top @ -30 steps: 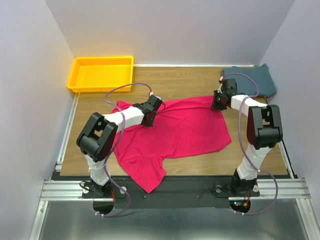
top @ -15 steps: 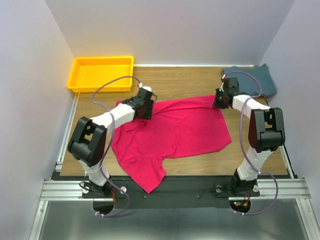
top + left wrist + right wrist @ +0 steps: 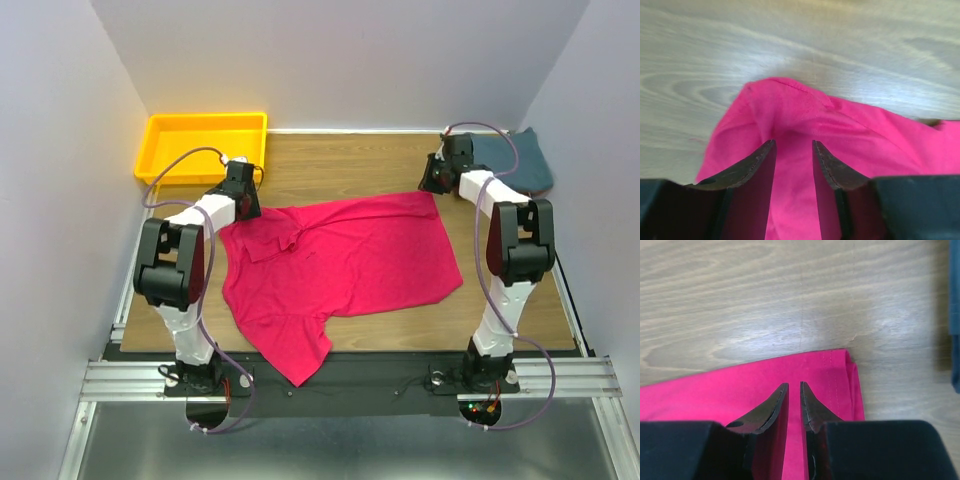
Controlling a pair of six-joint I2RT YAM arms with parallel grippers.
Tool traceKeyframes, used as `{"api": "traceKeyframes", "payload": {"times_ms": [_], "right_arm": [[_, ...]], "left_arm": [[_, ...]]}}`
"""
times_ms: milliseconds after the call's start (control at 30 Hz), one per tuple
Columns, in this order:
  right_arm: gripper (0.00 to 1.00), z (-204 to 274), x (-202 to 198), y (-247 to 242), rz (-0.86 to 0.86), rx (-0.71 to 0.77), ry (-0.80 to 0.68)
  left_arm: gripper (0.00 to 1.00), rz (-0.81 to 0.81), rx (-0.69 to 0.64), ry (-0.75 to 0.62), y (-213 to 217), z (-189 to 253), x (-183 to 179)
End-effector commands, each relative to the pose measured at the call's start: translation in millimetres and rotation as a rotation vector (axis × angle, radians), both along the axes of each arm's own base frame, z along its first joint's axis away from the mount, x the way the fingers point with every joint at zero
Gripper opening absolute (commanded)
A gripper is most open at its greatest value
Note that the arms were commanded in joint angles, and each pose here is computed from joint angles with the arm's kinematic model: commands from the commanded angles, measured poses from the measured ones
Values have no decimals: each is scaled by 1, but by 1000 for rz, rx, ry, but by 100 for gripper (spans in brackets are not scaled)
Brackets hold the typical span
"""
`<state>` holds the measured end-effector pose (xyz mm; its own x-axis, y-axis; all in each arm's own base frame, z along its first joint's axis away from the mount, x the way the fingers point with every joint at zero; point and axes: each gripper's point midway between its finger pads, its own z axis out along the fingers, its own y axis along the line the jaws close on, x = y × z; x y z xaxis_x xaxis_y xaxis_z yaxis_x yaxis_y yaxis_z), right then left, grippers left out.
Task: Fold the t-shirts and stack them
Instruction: Fold the tshirt
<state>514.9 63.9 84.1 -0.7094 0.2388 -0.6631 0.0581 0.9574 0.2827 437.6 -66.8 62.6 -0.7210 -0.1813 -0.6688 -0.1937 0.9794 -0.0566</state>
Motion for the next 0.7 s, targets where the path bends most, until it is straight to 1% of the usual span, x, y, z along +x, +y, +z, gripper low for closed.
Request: {"api": "traceKeyframes", "payload": {"times_ms": [0, 100, 267, 333, 367, 467, 633, 667], "right_arm": [[21, -2, 16, 2, -6, 18, -15], [21, -19, 20, -5, -26, 19, 13], [20, -44, 20, -27, -96, 29, 64], [20, -53, 19, -28, -110, 37, 84], [20, -57, 19, -44, -147, 43, 93], [20, -64, 19, -50, -173, 55, 108], [20, -63, 28, -51, -169, 53, 94], [20, -60, 33, -51, -167, 55, 83]], "left_arm": [[44, 22, -64, -49, -6, 5, 24], [41, 74, -65, -31, 8, -6, 27], [39, 180, -77, 22, 38, -27, 15], [39, 208, -87, 35, 49, -33, 10], [39, 216, -91, 42, 51, -36, 9], [39, 211, -109, 47, 51, -40, 14], [39, 169, -151, 14, 40, -32, 39], [39, 165, -154, 20, 39, -36, 43]]}}
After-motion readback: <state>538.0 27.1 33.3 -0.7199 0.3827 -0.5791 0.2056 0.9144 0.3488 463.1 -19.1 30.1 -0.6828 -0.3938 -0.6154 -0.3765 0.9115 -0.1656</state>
